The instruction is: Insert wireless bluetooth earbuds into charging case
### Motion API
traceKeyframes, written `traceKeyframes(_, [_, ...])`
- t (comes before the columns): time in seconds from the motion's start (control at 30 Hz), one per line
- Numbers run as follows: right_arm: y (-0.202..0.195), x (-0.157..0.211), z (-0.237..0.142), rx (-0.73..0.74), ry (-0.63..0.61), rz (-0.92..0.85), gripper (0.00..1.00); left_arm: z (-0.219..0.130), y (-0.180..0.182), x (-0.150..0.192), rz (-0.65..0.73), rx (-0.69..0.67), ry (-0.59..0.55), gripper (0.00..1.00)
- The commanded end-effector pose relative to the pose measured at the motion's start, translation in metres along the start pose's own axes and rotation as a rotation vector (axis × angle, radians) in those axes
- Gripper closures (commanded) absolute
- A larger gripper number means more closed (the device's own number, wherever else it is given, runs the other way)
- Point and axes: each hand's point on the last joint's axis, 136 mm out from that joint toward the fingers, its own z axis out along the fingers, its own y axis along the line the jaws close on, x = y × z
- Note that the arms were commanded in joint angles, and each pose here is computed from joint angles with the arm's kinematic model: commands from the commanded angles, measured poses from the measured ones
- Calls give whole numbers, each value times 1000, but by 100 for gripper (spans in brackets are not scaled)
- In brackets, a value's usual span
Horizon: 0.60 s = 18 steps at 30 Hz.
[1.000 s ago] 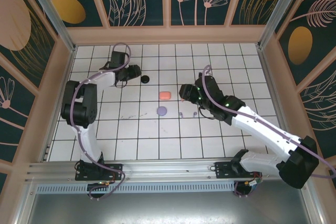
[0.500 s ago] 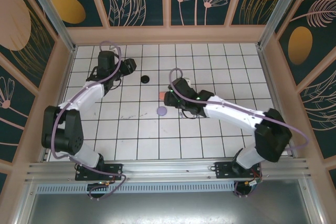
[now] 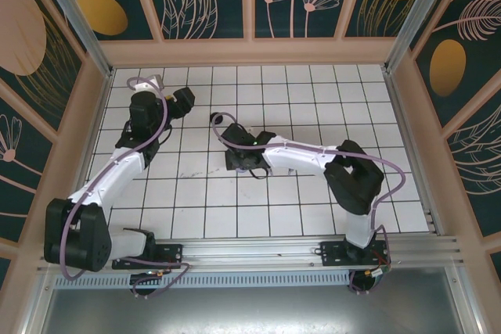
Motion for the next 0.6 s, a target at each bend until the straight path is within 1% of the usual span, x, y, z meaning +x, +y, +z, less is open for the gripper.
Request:
traceKeyframes(0.0, [2,6,7,14,48,-80,31,-10,-8,-15,4,26,-74,14])
traceKeyframes(0.07, [3,7,12,21,60,-100,31,-15,-10,-19,3,34,-93,4])
traceKeyframes(0.1, [3,8,15,23,66,-109,31,-17,-10,-21,0,35,-105,1])
traceKeyframes(0.37, [-1,4,33,60,88,-126,31,-30,-13,-30,3,48,-169,1])
traceKeyframes(0.57, [-4,7,42,75,106,-121,32,-29,-6,-29,17,13,-165,1])
